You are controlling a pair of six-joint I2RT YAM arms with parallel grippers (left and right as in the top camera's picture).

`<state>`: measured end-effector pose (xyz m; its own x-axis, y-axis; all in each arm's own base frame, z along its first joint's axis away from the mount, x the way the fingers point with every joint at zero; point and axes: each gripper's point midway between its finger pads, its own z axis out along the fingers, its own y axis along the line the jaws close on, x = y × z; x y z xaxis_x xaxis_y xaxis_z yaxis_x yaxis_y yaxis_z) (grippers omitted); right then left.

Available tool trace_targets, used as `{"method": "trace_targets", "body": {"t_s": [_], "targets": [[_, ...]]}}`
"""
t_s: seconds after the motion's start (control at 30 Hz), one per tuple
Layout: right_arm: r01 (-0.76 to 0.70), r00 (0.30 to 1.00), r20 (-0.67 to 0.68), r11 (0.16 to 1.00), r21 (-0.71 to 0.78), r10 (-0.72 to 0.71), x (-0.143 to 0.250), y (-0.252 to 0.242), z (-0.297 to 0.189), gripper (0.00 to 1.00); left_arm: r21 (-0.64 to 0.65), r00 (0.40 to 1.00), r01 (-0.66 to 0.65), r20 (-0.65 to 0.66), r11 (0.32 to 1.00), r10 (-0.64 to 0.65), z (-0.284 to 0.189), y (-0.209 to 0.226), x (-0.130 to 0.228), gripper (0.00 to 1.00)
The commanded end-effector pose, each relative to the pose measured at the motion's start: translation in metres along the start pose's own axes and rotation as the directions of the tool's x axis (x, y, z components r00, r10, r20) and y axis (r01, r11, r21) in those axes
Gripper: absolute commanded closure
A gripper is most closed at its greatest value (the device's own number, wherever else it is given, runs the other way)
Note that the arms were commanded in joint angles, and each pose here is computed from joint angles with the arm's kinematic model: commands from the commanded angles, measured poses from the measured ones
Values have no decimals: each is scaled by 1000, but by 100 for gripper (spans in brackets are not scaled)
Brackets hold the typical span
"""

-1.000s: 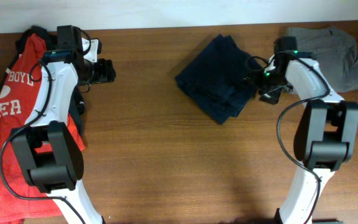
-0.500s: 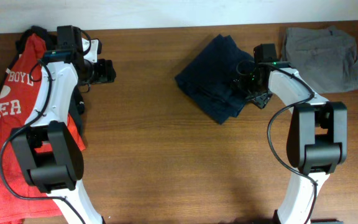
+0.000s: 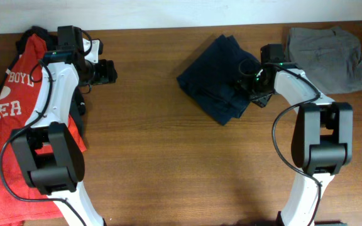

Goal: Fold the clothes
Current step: 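Grasp the folded navy shorts with the right gripper from the right side, then lift the shorts and place them on the grey garment at top right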

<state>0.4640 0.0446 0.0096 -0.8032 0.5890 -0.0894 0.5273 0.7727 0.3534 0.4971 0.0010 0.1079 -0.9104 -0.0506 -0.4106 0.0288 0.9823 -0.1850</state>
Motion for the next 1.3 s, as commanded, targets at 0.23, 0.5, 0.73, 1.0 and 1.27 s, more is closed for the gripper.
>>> {"method": "trace_targets", "body": {"t_s": [0.23, 0.5, 0.73, 1.0, 1.27], "targets": [[10, 985, -172, 986, 168, 20, 52, -52, 76, 90, 2, 1000, -3, 15, 1000, 3, -1, -2, -6, 27], [134, 977, -163, 990, -49, -140, 16, -33, 38, 96, 6, 1000, -13, 15, 1000, 12, 0, -7, -6, 27], [204, 977, -29, 970, -133, -210, -26, 2, -47, 96, 6, 1000, -14, 15, 1000, 13, 0, -7, -6, 27], [252, 963, 145, 946, -204, -225, -52, 44, -122, 96, 8, 1000, -15, 11, 1000, 15, 0, -8, -5, 27], [321, 917, 324, 912, -255, -232, -77, 82, -194, 96, 8, 1000, -14, 10, 1000, 14, 0, -8, -5, 27]]}}
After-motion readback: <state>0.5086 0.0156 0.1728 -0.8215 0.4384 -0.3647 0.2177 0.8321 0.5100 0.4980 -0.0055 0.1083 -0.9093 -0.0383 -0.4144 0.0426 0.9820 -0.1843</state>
